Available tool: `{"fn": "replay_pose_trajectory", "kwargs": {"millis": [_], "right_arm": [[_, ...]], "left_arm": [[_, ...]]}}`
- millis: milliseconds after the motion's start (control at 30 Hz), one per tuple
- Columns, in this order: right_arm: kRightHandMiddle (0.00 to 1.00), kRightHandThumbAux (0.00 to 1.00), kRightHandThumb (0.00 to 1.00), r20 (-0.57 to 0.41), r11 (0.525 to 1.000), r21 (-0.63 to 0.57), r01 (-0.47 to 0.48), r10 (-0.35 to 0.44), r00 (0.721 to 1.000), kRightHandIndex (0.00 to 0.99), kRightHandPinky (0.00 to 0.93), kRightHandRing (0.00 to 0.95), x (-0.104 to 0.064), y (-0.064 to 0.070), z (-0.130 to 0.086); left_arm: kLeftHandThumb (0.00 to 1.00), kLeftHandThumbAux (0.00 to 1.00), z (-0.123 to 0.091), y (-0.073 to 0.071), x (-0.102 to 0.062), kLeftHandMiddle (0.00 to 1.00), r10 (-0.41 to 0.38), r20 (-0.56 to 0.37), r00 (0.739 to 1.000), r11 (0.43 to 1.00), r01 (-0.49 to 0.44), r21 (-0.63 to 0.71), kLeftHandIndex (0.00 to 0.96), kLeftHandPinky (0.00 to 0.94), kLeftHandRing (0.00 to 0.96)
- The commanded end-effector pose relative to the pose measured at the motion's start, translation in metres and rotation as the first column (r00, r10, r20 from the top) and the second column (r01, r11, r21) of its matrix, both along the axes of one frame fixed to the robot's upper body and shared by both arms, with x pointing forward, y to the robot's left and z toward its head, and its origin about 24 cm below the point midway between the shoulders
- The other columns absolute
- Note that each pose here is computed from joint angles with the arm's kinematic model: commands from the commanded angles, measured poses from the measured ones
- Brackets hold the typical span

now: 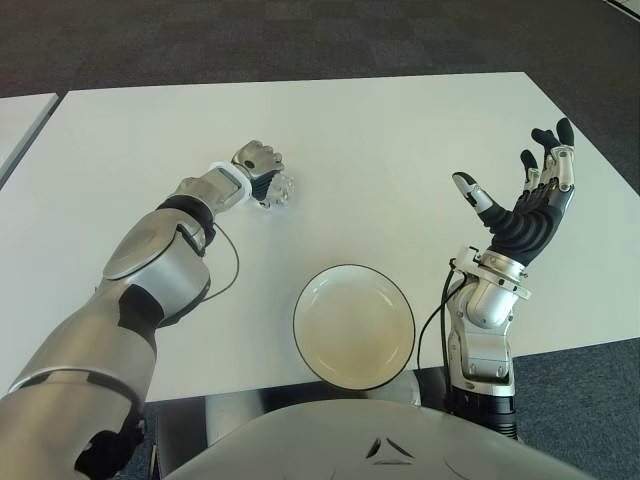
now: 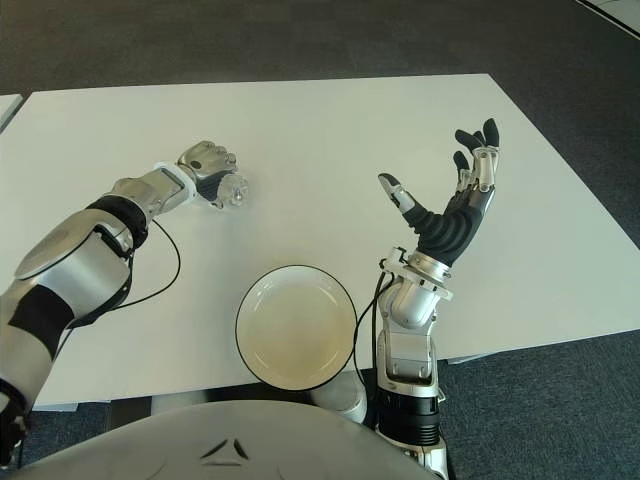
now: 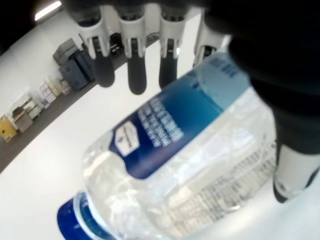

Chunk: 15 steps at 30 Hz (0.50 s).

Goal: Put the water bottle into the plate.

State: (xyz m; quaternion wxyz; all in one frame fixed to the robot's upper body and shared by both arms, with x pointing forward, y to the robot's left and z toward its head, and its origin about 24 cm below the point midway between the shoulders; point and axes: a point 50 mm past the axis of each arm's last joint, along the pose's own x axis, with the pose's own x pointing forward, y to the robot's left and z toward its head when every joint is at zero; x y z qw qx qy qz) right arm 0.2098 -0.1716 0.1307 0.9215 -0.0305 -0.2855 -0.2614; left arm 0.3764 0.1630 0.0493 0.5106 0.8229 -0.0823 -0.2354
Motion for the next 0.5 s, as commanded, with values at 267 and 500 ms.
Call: {"fn": "replay_pose_trajectory", "kwargs": {"millis": [267,500], "right_arm": [[0.143,0.904,0.45,0.057,0.995,0.091,-0.034,0.029,0.998,0.293,0.182,0.111,0.0021,-0.0006,-0.0045],[0.165,0.899,0.466,0.062,0.994,0.102,-0.033,0.026,0.998,0.305,0.201,0.135,0.0048,-0.0032,-0.0087]], "left_arm": [[0.852,0.668,-0.0044,-0.002,-0.0002,0.551,0.142,-0.12,0.983,0.969,-0.163,-0.188,0.398,0.853,0.865],[0.852,0.669,-0.0031,-0.0004,0.0012,0.546,0.206,-0.17,0.964,0.926,-0.248,-0.286,0.398,0.848,0.864]]}}
